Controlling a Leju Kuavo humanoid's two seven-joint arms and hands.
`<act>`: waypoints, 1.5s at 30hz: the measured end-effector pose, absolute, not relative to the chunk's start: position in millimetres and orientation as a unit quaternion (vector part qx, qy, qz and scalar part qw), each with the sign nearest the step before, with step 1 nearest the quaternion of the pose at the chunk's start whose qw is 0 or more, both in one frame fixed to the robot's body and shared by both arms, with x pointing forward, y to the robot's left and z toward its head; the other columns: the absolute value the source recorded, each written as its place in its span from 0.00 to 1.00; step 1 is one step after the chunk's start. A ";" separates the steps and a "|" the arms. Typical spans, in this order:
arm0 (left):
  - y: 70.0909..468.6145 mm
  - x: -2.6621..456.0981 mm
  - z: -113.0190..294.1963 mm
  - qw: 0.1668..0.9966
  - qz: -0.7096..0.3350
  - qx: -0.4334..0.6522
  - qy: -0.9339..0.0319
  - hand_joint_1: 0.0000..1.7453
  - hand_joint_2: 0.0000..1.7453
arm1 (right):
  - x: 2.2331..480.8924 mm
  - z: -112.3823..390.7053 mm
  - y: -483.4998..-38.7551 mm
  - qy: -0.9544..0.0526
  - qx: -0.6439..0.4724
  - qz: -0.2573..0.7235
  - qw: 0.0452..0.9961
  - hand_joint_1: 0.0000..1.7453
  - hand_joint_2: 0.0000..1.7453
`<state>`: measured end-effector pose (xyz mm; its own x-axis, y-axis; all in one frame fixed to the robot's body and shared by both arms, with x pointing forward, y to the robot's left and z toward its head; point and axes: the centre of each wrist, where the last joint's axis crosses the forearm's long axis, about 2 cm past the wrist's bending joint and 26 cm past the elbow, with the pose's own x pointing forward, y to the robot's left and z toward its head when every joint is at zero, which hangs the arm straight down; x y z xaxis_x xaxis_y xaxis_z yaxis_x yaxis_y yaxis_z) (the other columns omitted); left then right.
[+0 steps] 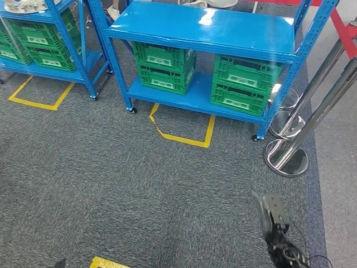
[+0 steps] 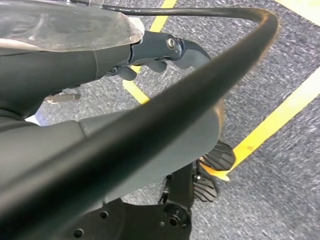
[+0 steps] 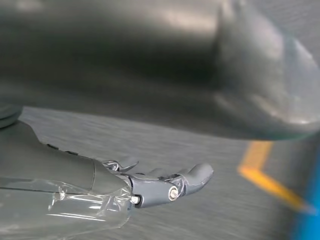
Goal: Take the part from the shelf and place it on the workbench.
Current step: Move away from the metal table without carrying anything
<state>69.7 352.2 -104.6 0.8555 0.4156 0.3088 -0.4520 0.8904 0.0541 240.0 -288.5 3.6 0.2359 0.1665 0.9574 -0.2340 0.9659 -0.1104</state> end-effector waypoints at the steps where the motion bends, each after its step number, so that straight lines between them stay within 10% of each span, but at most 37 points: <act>1: 352.2 69.1 -104.7 0.961 0.227 0.063 -0.147 0.00 0.00 | 223.6 -18.8 -298.7 -0.555 0.028 0.126 0.822 0.00 0.00; 13: 352.3 68.7 -104.8 0.959 0.231 0.063 -0.151 0.00 0.00 | 147.3 -80.8 -340.2 -0.369 -0.011 0.114 0.922 0.00 0.00; 45: 354.6 68.3 -104.6 0.958 0.233 0.065 -0.155 0.00 0.00 | 114.6 -94.9 -344.8 -0.289 -0.029 0.107 0.951 0.00 0.00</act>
<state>68.3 354.6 -104.6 0.8431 0.4264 0.3278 -0.4667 0.8829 0.0519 114.6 -344.8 -94.9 0.8094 0.2209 0.5442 -0.1878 0.9753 -0.1166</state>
